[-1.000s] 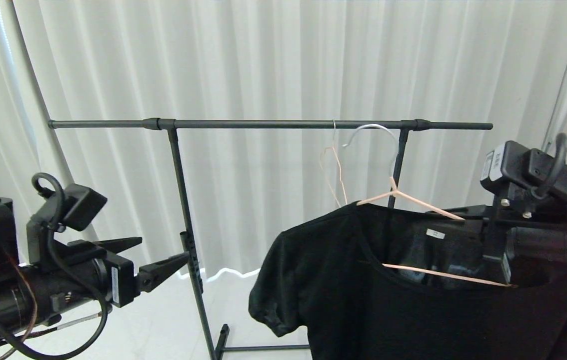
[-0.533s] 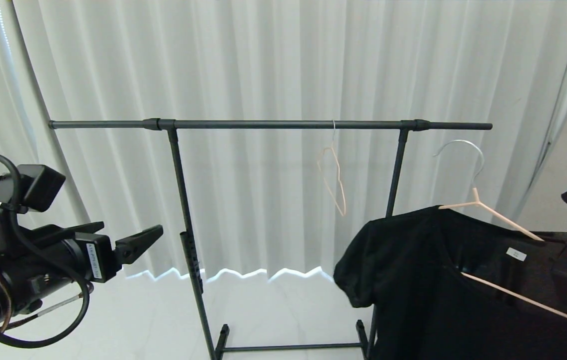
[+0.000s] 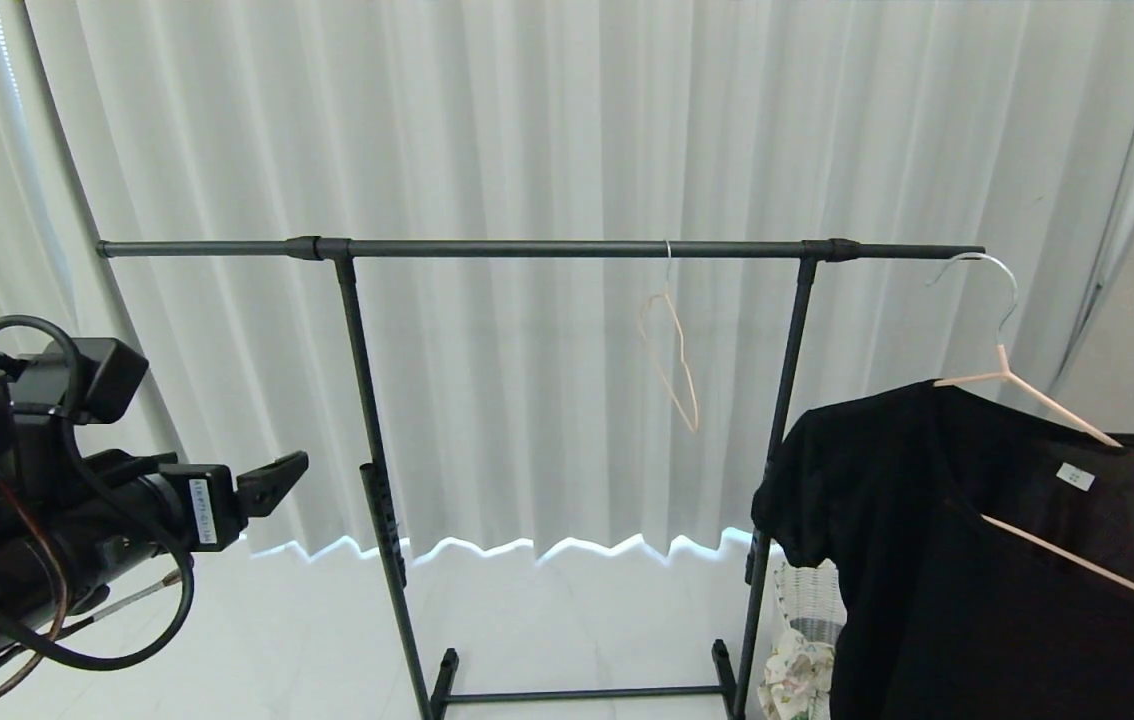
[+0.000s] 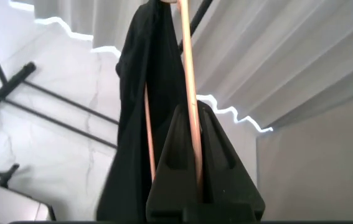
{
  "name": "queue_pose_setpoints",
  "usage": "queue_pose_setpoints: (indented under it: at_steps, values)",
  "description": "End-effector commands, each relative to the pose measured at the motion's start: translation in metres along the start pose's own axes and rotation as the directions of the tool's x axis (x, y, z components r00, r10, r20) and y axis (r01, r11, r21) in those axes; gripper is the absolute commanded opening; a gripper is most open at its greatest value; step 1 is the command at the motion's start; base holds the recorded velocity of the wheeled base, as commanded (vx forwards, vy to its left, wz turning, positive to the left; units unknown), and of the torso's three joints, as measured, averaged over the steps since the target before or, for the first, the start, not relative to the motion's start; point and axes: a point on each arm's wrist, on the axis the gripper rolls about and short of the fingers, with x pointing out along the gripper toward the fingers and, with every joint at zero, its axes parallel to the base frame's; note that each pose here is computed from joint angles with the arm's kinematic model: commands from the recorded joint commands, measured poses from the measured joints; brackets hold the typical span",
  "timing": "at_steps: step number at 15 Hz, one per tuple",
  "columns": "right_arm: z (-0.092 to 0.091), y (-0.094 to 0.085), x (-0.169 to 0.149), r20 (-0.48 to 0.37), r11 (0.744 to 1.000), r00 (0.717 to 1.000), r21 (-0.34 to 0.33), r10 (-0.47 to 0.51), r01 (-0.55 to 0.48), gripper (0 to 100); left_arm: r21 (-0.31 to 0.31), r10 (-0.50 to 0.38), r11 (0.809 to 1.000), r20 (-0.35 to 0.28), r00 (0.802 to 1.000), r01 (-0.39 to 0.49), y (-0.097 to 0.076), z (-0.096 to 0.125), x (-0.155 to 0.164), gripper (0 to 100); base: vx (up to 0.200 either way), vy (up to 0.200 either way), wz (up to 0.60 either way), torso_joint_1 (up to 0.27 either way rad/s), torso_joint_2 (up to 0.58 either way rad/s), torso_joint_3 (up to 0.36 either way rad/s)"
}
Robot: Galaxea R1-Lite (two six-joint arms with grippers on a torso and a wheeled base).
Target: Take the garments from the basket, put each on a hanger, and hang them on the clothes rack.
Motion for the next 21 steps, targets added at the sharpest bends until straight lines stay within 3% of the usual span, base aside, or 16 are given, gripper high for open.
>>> queue_pose_setpoints:
  at_steps: [1,4,10,13,17,21]
  values:
    - [0.001,-0.001,0.005,-0.017,1.000,1.000,0.018,-0.019,0.019,0,0.002,0.031,1.000,-0.024,0.999,-0.031,0.000,-0.002,0.007,100,0.000,0.000,0.00,0.000,0.00,0.000]
    - [0.003,-0.004,0.008,-0.038,0.993,0.995,0.067,-0.091,0.093,0,0.005,0.040,0.999,-0.010,0.999,-0.040,0.001,0.000,0.007,100,0.000,0.000,0.00,0.000,0.00,0.000]
    - [0.023,-0.013,0.025,-0.019,0.990,0.994,0.096,-0.106,0.107,0,0.108,0.036,0.993,-0.002,0.999,-0.036,0.000,0.001,0.007,100,0.000,0.000,0.00,0.000,0.00,0.000]
    - [0.026,-0.014,0.033,-0.004,0.986,0.994,0.127,-0.111,0.110,0,0.108,0.020,0.994,-0.002,1.000,-0.020,-0.002,0.001,0.006,100,0.000,0.000,0.00,0.000,0.00,0.000]
    - [0.032,-0.017,0.043,0.040,0.982,0.989,0.132,-0.142,0.135,0,0.116,-0.008,0.993,0.002,1.000,0.007,-0.007,0.001,0.005,100,0.200,0.000,0.00,-0.002,0.00,0.005]
    - [0.039,-0.002,0.045,0.065,0.987,0.995,0.147,-0.077,0.067,0,0.117,-0.010,0.993,0.002,1.000,0.010,-0.008,0.001,0.005,100,0.200,0.000,0.00,0.008,0.00,0.005]
